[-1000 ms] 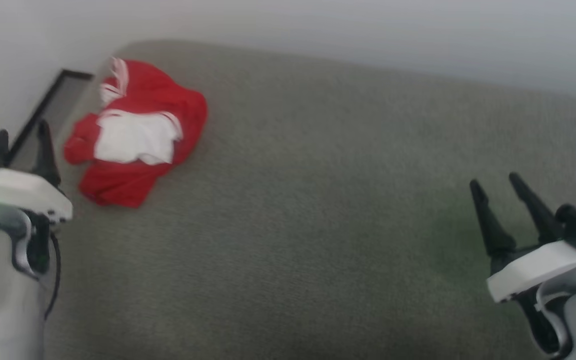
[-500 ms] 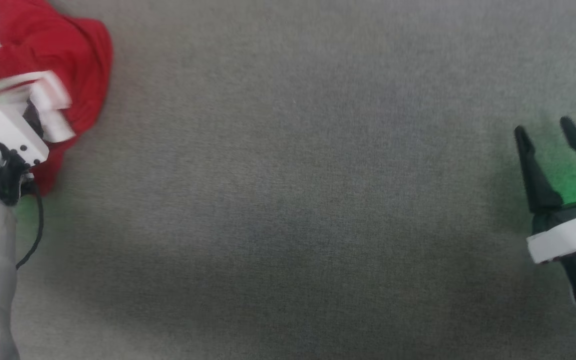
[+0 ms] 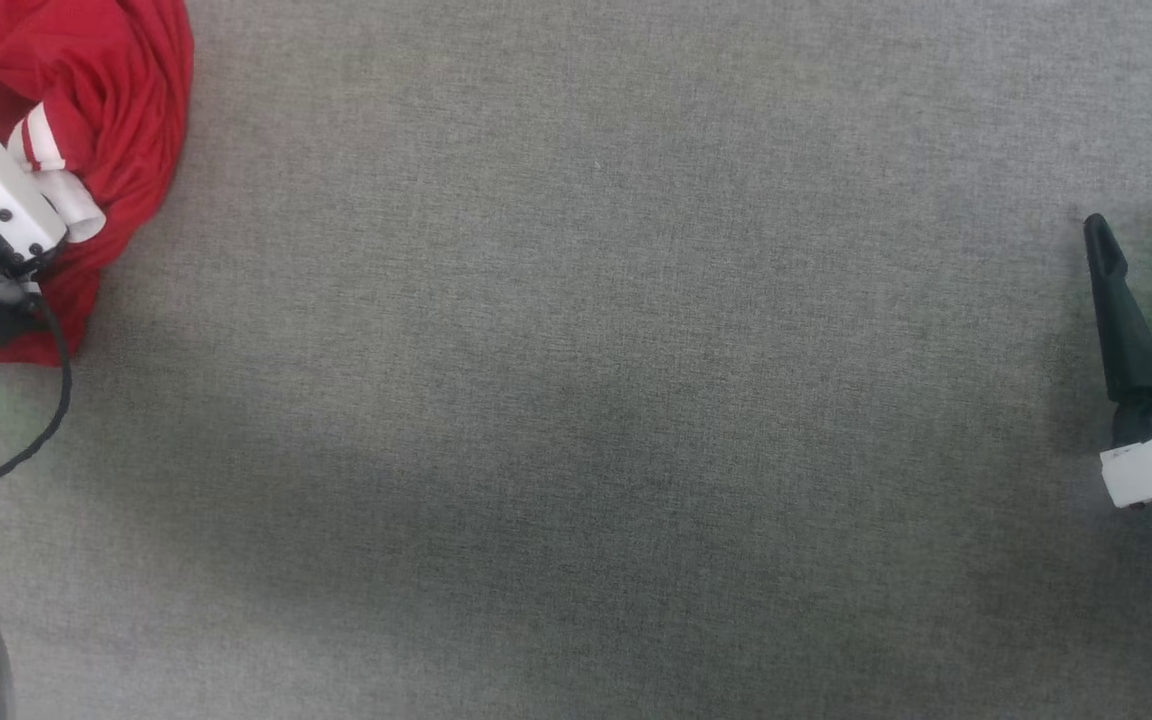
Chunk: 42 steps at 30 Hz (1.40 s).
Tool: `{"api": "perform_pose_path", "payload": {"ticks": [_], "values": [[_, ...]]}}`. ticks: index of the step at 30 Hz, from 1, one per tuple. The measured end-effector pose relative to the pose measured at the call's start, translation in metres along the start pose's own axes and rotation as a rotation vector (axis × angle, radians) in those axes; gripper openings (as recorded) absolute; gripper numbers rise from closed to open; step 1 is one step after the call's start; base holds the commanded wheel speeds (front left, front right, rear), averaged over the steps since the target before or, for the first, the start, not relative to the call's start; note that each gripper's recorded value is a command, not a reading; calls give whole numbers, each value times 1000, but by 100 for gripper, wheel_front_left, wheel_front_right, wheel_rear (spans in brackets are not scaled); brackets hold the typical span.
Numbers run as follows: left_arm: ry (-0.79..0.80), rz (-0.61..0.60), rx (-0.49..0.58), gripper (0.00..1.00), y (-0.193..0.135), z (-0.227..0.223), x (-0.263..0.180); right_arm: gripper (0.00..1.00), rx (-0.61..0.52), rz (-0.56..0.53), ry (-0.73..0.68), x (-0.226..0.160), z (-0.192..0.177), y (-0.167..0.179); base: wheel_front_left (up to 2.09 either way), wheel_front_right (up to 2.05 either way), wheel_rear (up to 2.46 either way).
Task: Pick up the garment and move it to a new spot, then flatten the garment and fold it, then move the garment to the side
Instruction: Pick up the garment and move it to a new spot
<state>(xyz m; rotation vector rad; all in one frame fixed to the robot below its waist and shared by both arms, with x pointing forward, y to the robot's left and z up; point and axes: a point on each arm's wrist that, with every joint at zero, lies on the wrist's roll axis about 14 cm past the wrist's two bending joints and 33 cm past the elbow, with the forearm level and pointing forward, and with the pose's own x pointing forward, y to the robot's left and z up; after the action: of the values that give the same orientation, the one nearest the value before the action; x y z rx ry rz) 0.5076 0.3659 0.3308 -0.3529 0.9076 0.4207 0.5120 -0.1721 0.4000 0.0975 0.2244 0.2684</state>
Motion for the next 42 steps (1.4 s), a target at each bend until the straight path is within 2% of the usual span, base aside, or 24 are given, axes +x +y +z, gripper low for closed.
{"api": "perform_pose_path", "payload": {"ticks": [2, 11, 21, 33, 38, 42], "values": [[-22, -4, 8, 0, 0, 2, -2, 100, 0, -1, -5, 0, 2, 0, 0, 0, 0], [-229, 13, 141, 0, 14, 38, -37, 100, 15, -3, -57, -9, 24, 9, 0, 0, 0], [-568, -25, 262, 0, 12, 131, -135, 100, 33, 4, -150, -37, 61, 30, 0, 0, 0], [-831, -121, 386, 0, -20, 196, -264, 100, 42, 12, -258, -69, 101, 51, 0, 0, 0], [-871, -185, 437, 0, -43, 198, -298, 100, 40, -12, -298, -83, 114, 47, 0, 0, 0], [-895, -250, 496, 0, -76, 191, -318, 100, 40, -57, -314, -97, 117, 34, 0, 0, 0]]}}
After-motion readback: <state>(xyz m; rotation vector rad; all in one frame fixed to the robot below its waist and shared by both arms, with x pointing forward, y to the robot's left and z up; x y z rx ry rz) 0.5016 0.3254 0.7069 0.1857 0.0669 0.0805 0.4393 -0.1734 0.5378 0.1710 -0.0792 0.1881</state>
